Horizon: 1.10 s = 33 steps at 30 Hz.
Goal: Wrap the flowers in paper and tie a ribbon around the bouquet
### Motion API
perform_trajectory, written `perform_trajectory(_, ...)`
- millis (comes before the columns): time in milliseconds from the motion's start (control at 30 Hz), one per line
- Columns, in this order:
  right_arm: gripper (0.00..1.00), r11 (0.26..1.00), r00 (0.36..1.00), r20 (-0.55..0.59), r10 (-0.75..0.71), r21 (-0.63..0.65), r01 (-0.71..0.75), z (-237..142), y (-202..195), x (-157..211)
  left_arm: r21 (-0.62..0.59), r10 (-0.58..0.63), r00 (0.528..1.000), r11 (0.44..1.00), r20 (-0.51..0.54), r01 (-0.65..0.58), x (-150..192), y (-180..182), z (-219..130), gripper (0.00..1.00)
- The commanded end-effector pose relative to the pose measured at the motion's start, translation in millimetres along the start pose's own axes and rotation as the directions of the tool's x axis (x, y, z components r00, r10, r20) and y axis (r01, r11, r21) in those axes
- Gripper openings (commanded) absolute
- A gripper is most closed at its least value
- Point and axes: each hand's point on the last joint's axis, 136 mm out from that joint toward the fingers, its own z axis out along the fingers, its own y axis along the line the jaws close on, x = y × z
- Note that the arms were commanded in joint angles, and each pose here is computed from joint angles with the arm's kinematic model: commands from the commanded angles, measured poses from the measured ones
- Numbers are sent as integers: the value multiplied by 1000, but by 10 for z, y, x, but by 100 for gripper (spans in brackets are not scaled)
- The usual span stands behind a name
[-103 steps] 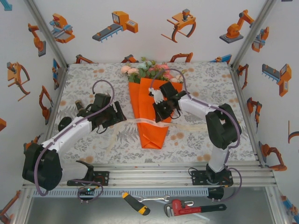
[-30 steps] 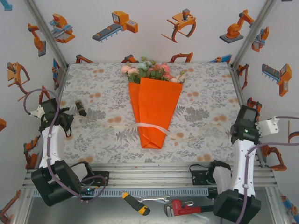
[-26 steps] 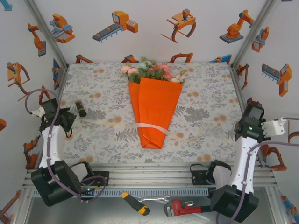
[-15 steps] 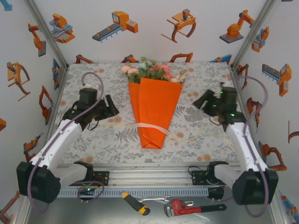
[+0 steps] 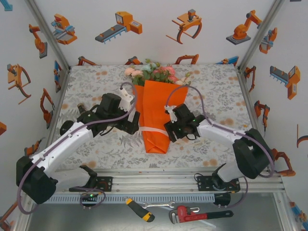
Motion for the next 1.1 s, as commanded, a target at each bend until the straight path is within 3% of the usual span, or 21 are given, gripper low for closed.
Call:
perform_trajectory(0,64,995,998,28,-60,-82,62,111,188,-115,-38,84,995,996,46,-82,-41,44,-118,98)
perform_trajectory(67,64,995,998,15,-65,-75,66,185,173,-88,-59,86,994,995,65,-82,-39,78,-141,100)
perform_trajectory(133,55,996,998,-1,-66,-58,66,232,138,-69,-96,83,993,993,85,-74,-43,137,-169,100)
perform_trajectory(333,0,986,999,-27,-43,-164,38,65,332,71,-291,16,994,956,107,16,4,499,-234,98)
perform_trajectory(500,0,967,999,23,-26,-253,31,-256,559,215,-301,-5,1000,954,30,14,194,546,-15,98)
perform_trajectory(633,0,967,997,75,-14,-254,33,-480,576,266,-124,176,982,975,-68,-183,383,249,183,100)
perform_trajectory(700,0,965,994,110,-10,-260,39,-574,588,270,6,316,947,949,-55,-316,447,16,243,100)
perform_trajectory(867,0,954,985,172,-9,-295,60,-774,654,287,213,456,883,857,108,-468,509,-513,303,97)
perform_trajectory(1067,0,894,980,200,6,-439,85,-963,904,354,202,530,846,824,56,-529,752,-518,465,97)
